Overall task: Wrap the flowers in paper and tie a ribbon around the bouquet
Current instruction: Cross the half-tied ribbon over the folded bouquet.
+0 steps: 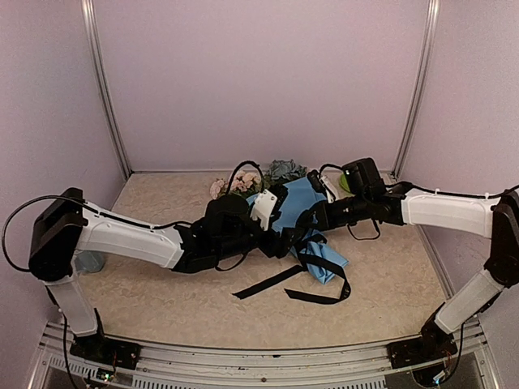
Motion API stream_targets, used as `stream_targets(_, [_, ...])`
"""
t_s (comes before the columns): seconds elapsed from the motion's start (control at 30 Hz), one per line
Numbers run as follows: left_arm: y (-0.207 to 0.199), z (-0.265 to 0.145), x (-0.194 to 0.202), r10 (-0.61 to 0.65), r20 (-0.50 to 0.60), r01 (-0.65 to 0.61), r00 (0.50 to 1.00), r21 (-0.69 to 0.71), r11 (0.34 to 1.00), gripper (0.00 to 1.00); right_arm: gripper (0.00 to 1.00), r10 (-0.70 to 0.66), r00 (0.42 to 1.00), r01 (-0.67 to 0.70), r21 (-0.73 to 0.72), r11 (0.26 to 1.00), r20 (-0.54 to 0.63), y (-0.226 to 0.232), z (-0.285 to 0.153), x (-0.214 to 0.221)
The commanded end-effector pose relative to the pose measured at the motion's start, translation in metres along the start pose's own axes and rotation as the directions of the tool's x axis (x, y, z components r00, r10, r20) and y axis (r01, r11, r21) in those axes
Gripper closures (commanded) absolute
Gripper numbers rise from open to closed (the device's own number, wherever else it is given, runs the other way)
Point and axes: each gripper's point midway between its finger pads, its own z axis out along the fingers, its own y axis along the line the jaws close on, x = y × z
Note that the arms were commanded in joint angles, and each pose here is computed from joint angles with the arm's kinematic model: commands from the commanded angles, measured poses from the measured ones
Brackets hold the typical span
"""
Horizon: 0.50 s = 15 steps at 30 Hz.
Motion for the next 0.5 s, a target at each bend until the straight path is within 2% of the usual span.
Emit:
stream_targets(0.0, [0.005, 0.002, 0.018, -0.047, 0.043, 0.05, 0.998, -0.076, 0.996, 0.16, 1.0, -0.013, 0.996, 0.01, 0.034, 0.999, 0.089, 0.013, -0.013, -0.024])
stream_targets(0.07, [0.013, 0.003, 0.017, -0.073, 0.072, 0.082, 0.995, -0.123, 0.989, 0.15, 1.0, 0.002, 0.996, -0.004, 0.025, 1.0, 0.088, 0.014, -0.012, -0.02])
stream_targets(0.27, [-0.012, 0.029, 0.025, -0.033, 0.066, 0.041, 0.997, -0.127, 0.991, 0.15, 1.0, 0.007, 0.996, -0.002, -0.052, 0.999, 0.088, 0.038, -0.005, -0.018])
stream_targets(0.33, [-0.006, 0.034, 0.029, -0.056, 0.07, 0.068, 0.996, -0.171, 0.983, 0.21, 1.0, -0.006, 0.996, 0.012, -0.063, 0.998, 0.089, 0.044, -0.004, -0.02])
stream_targets(0.47, [0.013, 0.034, 0.024, -0.126, 0.121, 0.151, 0.985, -0.224, 0.963, 0.47, 1.0, -0.005, 0.995, 0.011, -0.056, 0.998, 0.101, 0.046, -0.008, -0.023])
